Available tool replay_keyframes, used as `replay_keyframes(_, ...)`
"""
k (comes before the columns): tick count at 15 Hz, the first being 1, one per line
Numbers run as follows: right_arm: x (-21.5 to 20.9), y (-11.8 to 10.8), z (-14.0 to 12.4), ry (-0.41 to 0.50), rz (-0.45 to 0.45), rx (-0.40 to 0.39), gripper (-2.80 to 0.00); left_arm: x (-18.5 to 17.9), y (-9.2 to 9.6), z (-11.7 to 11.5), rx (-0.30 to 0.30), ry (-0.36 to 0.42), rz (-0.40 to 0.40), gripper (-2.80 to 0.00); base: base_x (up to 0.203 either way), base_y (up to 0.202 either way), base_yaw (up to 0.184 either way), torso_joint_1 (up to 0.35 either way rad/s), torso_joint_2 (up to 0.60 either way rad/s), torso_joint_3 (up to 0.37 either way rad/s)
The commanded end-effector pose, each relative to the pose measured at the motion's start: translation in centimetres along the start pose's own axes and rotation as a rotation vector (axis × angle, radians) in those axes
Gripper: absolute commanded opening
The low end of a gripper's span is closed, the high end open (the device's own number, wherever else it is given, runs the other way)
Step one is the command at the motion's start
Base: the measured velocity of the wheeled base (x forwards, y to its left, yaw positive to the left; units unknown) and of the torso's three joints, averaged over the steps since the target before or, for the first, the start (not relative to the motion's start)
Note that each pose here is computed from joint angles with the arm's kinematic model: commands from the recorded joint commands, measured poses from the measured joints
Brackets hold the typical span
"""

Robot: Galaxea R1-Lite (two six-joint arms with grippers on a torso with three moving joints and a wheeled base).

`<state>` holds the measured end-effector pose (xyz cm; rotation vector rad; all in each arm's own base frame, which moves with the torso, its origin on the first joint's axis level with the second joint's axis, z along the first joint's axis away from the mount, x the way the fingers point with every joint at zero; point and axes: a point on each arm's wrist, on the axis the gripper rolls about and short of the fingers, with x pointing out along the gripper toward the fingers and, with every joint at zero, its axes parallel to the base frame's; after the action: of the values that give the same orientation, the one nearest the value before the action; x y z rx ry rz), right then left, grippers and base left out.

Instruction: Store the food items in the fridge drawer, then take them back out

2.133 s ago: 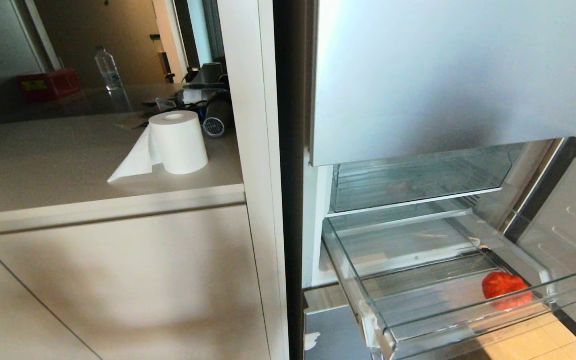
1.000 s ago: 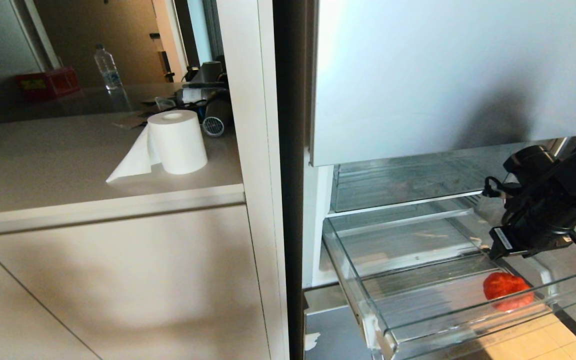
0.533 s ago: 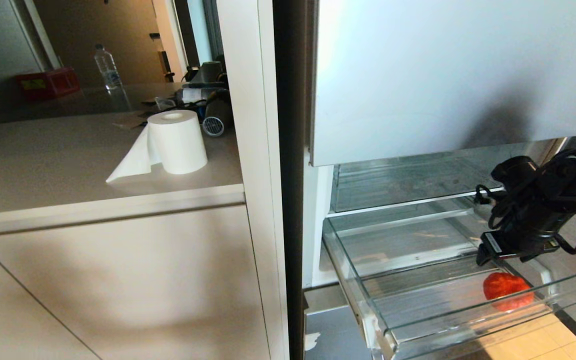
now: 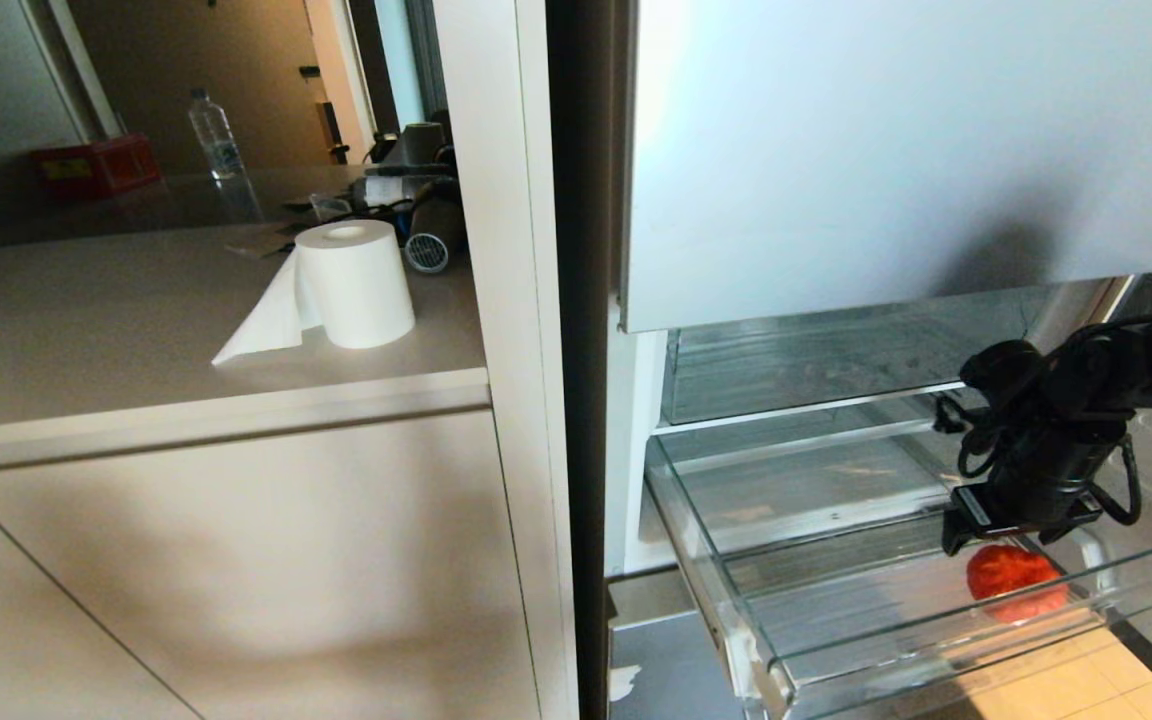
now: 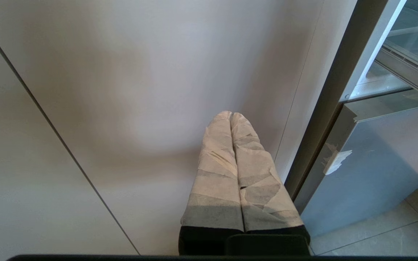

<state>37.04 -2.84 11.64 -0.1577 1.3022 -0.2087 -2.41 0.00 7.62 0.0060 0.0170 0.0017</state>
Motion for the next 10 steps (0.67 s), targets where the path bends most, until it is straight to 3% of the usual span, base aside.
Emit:
replay_keyframes(1,0.9,0.2,0.0,0.027,-0.002,-0.007,0.0,0.0,0.0,0.0,0.0,0.001,0.0,-2.8,0.0,0.0,0.0,0.0,0.0,0.0)
replay_keyframes(10,0.0,0.0,0.1,0.128,-0.005,0.021,0.0,0.0,0.0,0.0,0.0,0.001,0.001,-2.8,0.0,0.0,0.0,0.0,0.0,0.0)
